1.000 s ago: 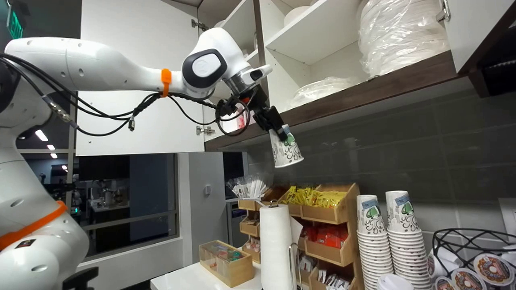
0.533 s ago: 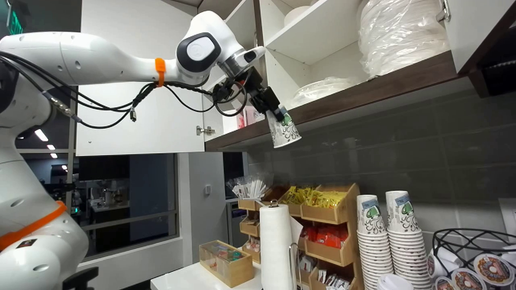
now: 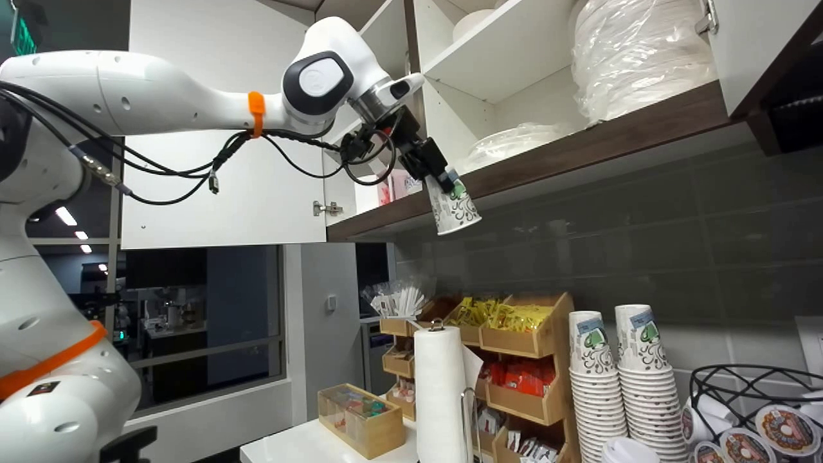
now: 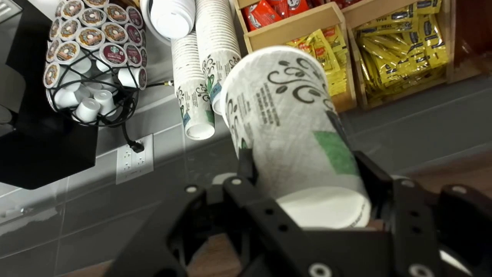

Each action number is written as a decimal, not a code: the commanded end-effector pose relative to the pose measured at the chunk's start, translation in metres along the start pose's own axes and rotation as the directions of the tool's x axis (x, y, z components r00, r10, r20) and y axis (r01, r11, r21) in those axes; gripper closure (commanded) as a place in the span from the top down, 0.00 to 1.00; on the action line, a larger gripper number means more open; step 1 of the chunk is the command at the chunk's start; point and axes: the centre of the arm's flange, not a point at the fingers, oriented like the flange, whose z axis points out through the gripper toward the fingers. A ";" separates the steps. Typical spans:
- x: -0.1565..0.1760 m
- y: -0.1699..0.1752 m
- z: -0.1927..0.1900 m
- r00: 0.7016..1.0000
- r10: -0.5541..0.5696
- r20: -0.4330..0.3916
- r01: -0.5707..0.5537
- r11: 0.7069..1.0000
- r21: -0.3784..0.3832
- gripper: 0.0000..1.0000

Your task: Put the coffee cup into the cupboard

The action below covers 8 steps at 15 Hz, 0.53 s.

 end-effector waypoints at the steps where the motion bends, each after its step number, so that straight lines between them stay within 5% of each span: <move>1: 0.023 0.001 -0.037 0.998 -0.037 -0.055 0.040 0.997 0.068 0.38; 8: 0.052 0.002 -0.107 0.966 -0.123 -0.226 0.150 0.983 0.109 0.38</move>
